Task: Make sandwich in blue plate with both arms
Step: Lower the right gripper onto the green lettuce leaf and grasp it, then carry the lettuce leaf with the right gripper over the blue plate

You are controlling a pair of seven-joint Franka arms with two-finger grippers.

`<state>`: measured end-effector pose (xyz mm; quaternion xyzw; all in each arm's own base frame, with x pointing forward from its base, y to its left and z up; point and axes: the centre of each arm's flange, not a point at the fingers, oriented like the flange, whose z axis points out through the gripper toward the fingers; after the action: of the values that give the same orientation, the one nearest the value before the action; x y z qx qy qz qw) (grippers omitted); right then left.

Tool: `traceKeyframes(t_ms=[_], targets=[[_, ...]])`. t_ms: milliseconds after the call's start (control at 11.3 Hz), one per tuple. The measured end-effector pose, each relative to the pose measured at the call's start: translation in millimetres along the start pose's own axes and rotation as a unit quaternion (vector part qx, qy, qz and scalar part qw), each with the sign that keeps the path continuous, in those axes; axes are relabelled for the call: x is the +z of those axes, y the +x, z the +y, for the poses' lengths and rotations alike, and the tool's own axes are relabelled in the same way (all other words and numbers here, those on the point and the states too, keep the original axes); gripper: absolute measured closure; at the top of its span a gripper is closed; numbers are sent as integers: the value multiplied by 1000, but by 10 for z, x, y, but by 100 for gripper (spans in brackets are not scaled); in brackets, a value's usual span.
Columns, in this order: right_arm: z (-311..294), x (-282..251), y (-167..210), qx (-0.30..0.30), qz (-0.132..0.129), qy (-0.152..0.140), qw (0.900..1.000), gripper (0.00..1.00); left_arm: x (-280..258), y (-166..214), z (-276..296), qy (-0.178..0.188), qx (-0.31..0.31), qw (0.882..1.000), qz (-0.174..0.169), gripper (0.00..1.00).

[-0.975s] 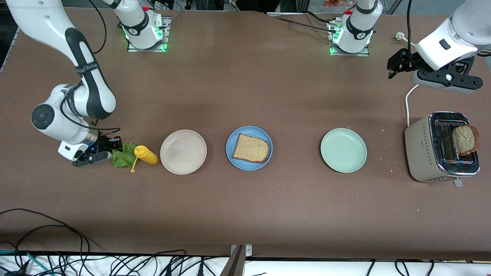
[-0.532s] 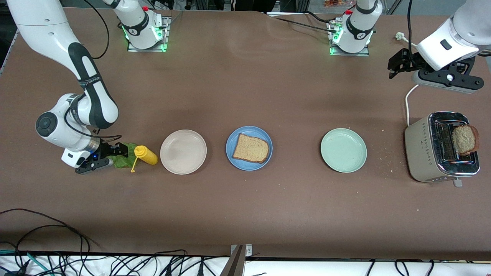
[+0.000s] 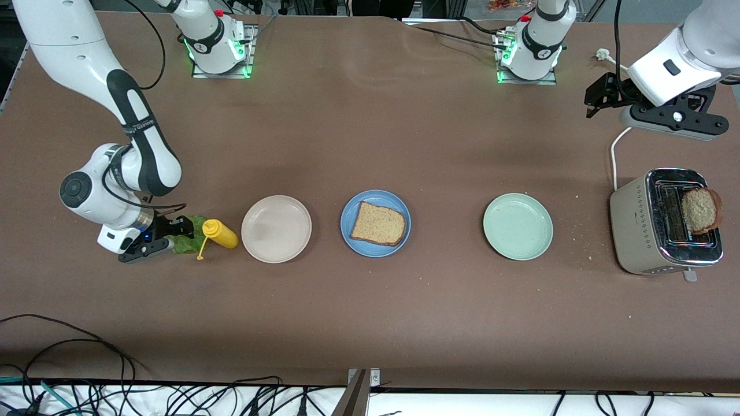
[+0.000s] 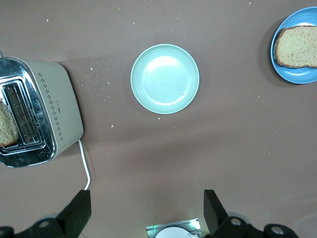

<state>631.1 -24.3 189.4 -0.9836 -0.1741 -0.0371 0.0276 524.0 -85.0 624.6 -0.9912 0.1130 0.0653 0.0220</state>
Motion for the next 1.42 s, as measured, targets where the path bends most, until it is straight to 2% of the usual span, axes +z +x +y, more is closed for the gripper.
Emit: traceKeyframes(t_ms=[89,443,532,621,887,1418], targets=[[1,12,-1,-4,0,0,1000,23,0,-1,-1,0,0,1000,0,0],[8,22,-1,-18,2,-1,1000,75,2,-2,-1,0,0,1000,-1,0],[9,10,4,-19,3,-1,1000,86,2,-2,-1,0,0,1000,-1,0],[3,-26,13,-20,0,2,1000,92,2,-2,-1,0,0,1000,-1,0],[-35,-384,78,-23,-11,17,1000,93,2,-3,-3,0,0,1000,-1,0],[-305,-1940,-48,-24,-36,62,997,94,4,-5,-9,0,-1,1000,-2,0]])
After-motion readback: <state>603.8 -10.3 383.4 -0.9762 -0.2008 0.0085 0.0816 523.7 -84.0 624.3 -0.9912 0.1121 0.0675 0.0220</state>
